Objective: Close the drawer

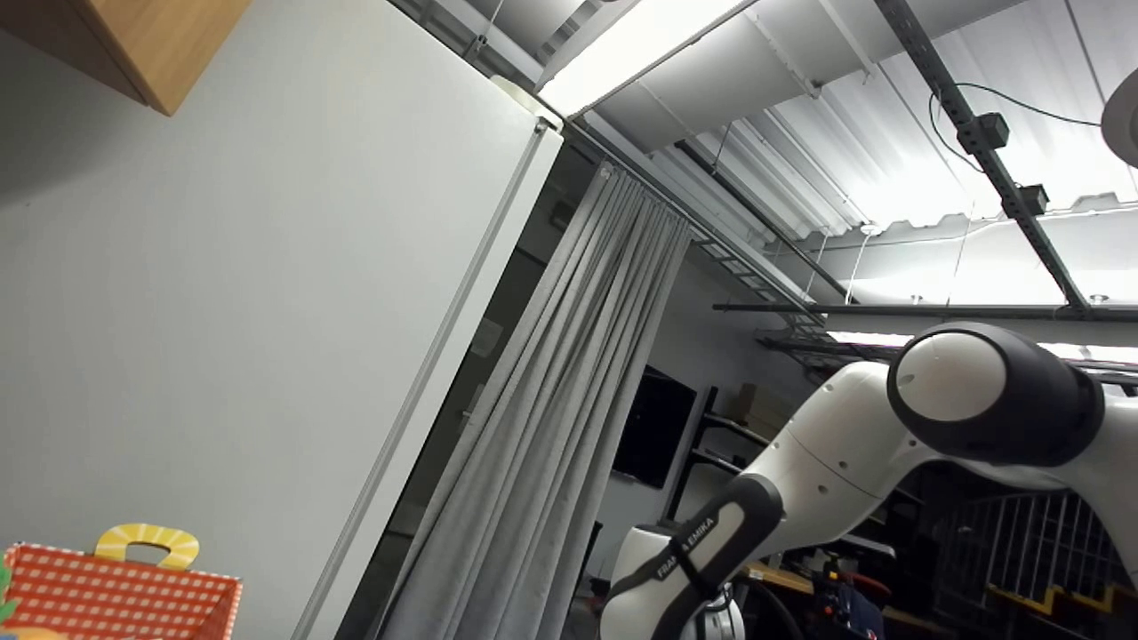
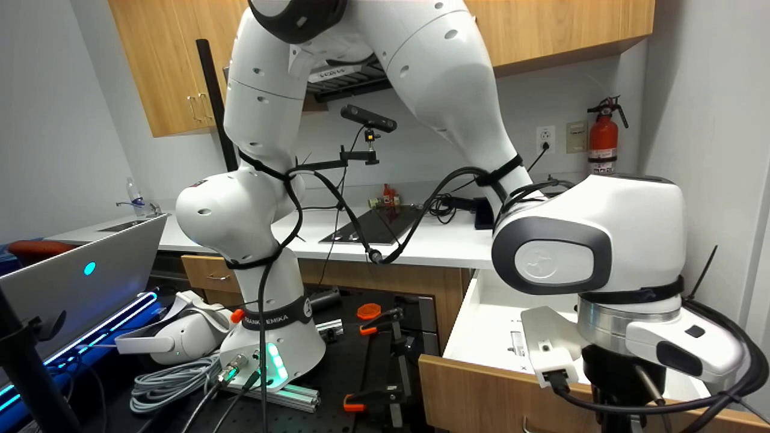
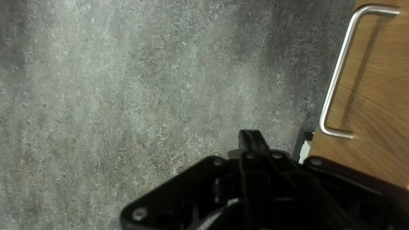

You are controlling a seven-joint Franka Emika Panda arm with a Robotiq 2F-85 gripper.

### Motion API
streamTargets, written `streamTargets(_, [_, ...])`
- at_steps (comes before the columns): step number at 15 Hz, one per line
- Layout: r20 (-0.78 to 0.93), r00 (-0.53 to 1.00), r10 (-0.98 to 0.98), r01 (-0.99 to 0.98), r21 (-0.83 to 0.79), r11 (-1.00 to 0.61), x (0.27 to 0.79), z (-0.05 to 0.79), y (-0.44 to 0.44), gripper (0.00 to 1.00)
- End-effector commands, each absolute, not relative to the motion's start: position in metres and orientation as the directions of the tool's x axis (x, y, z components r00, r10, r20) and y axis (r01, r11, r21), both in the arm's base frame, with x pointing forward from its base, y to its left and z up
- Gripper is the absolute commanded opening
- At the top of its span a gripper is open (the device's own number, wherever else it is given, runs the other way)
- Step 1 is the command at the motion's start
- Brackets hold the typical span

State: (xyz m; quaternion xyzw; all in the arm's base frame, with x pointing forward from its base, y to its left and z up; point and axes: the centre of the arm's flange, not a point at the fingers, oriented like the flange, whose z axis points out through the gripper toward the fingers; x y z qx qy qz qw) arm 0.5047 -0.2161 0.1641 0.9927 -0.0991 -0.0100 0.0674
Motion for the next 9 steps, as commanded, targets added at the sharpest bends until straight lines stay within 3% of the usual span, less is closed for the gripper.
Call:
streamTargets(1, [0.006,0.988,-0.157,-0.157,0.089,-0.984,0.504,0.152,-0.196,0.0])
streamTargets(9, [0.007,0.99,-0.14,-0.139,-0.012,-0.99,0.512,0.151,-0.16,0.0])
